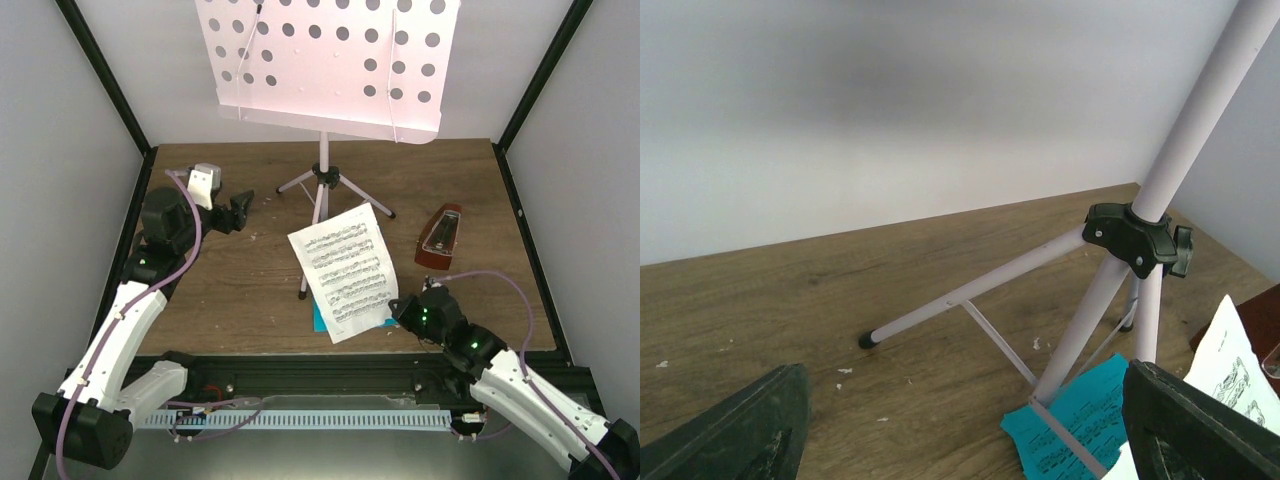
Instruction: Pack up the instrument practice props
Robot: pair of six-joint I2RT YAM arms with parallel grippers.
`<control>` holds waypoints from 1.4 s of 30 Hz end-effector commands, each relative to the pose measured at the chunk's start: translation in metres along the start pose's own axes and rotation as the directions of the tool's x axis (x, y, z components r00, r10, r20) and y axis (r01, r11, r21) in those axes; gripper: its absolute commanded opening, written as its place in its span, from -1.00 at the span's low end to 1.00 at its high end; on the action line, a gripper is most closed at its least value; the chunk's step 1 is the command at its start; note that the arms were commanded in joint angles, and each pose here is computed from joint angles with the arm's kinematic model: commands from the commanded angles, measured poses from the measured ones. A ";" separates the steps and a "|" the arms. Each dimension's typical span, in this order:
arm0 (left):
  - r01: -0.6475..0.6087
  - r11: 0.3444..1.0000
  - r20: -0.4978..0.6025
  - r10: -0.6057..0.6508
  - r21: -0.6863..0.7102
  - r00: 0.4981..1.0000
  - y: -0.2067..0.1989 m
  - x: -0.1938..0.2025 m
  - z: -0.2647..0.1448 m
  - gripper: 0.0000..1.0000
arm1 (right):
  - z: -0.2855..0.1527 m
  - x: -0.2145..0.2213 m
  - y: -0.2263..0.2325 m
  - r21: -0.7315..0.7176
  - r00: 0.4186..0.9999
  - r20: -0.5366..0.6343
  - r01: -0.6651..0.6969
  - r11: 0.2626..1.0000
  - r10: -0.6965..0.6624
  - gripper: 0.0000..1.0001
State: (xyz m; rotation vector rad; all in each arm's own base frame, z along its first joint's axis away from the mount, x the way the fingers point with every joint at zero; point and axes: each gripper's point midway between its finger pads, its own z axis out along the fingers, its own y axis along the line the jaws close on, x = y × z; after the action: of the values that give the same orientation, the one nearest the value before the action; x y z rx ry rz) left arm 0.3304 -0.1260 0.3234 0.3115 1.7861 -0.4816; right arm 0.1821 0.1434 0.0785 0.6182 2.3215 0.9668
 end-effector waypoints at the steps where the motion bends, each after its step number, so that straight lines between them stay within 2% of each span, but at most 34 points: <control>1: -0.006 1.000 0.007 0.006 0.003 1.000 -0.001 -0.004 -0.002 0.72 | -0.001 -0.013 -0.002 0.041 0.991 0.060 -0.119 0.992 0.117 -0.99; 7: 0.000 1.000 0.007 0.000 0.008 1.000 -0.002 -0.003 -0.001 0.72 | -0.005 -0.025 -0.017 0.143 0.982 0.134 -0.150 0.978 0.131 -0.99; 10: 0.004 1.000 0.001 -0.004 0.020 1.000 -0.004 -0.002 0.000 0.72 | -0.003 -0.030 -0.012 0.140 0.987 0.142 -0.096 0.985 0.076 -0.99; 18: 0.017 1.000 -0.018 -0.017 0.025 1.000 -0.004 0.002 0.005 0.72 | -0.004 -0.041 -0.001 0.261 0.987 0.099 0.097 0.960 -0.127 -0.99; 22: 0.032 0.998 -0.032 -0.030 0.056 0.999 -0.010 0.006 0.009 0.71 | -0.008 -0.039 0.004 0.248 0.984 0.077 0.136 0.959 -0.159 -0.99; 29: 0.058 0.977 -0.119 -0.034 0.205 0.992 -0.052 0.031 0.028 0.64 | -0.010 -0.016 0.006 0.160 0.985 -0.022 0.171 0.972 -0.170 -0.99; 35: 0.126 0.886 -0.258 -0.007 0.447 0.966 -0.118 0.053 0.033 0.52 | -0.014 -0.004 0.008 0.136 0.976 -0.095 0.206 0.969 -0.194 -0.99; 38: 0.156 0.857 -0.288 -0.009 0.491 0.958 -0.145 0.058 0.027 0.50 | -0.012 0.002 -0.003 0.164 0.976 -0.118 0.202 0.966 -0.184 -0.99; 40: 0.204 0.841 -0.296 -0.055 0.500 0.954 -0.153 0.063 0.025 0.51 | -0.010 0.006 -0.007 0.163 0.976 -0.133 0.196 0.967 -0.175 -0.98; 41: 0.230 0.834 -0.300 -0.081 0.501 0.950 -0.155 0.067 0.025 0.51 | -0.010 0.007 -0.007 0.159 0.975 -0.137 0.194 0.968 -0.173 -0.93; 42: 0.250 0.831 -0.301 -0.105 0.496 0.948 -0.154 0.069 0.026 0.52 | -0.010 0.007 -0.006 0.154 0.975 -0.139 0.196 0.968 -0.176 -0.64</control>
State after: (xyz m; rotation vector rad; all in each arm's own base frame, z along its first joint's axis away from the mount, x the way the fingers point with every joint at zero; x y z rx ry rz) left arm 0.2736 -0.2694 0.2678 0.6854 1.9572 -1.0026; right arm 0.1760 0.1395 0.0845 0.4189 2.5007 0.7465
